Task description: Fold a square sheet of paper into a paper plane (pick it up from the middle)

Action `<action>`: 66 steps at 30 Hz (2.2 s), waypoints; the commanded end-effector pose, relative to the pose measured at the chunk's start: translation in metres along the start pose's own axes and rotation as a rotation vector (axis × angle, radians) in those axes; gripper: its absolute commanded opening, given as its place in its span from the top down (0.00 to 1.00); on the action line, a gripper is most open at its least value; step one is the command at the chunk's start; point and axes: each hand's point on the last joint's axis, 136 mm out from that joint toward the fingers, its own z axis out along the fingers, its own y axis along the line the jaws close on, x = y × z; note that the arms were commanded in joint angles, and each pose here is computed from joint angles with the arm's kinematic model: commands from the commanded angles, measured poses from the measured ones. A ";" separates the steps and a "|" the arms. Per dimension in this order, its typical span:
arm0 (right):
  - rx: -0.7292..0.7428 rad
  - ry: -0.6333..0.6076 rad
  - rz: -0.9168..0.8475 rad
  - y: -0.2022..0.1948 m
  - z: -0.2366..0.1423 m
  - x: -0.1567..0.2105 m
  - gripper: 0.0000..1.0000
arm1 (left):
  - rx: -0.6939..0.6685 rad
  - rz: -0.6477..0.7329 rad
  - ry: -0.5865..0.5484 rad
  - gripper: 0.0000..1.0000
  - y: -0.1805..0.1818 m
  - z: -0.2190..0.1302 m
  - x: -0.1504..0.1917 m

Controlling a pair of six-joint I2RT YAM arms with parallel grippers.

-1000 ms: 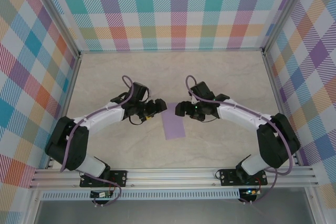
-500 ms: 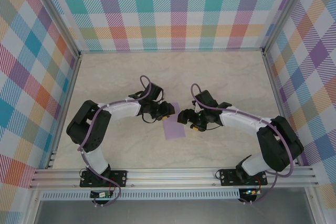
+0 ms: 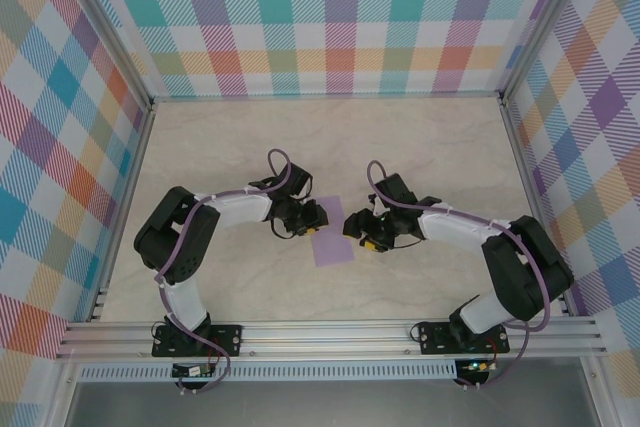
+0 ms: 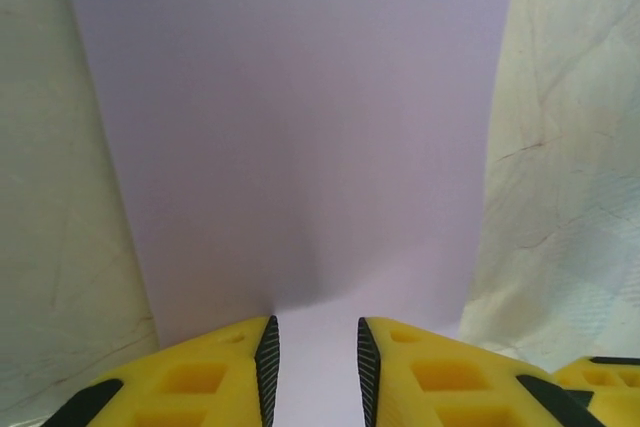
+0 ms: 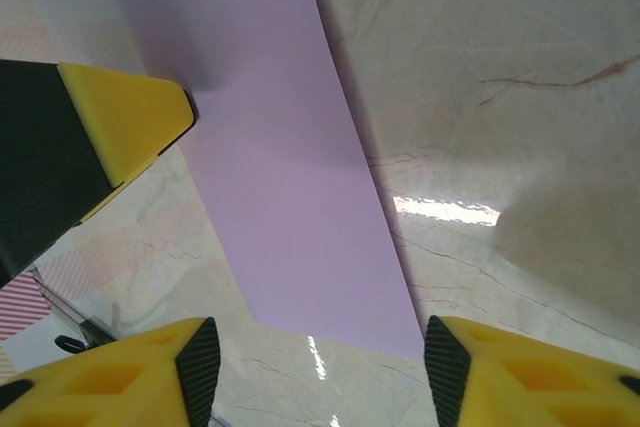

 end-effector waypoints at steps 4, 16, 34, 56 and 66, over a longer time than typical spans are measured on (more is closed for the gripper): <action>-0.002 0.039 0.016 -0.006 0.007 0.004 0.48 | -0.099 -0.011 0.030 0.72 0.023 0.003 0.011; 0.010 0.086 -0.012 -0.011 0.011 0.011 0.58 | -0.139 -0.030 0.044 0.75 0.034 0.008 0.014; 0.018 0.154 -0.064 -0.016 0.022 0.020 0.61 | -0.152 -0.043 0.055 0.76 0.039 0.012 0.016; -0.036 0.163 -0.061 -0.001 0.025 0.026 0.71 | -0.148 -0.043 0.055 0.76 0.037 0.012 0.016; -0.048 0.103 -0.015 0.009 0.009 0.021 0.73 | -0.113 -0.016 0.048 0.75 0.022 0.009 0.008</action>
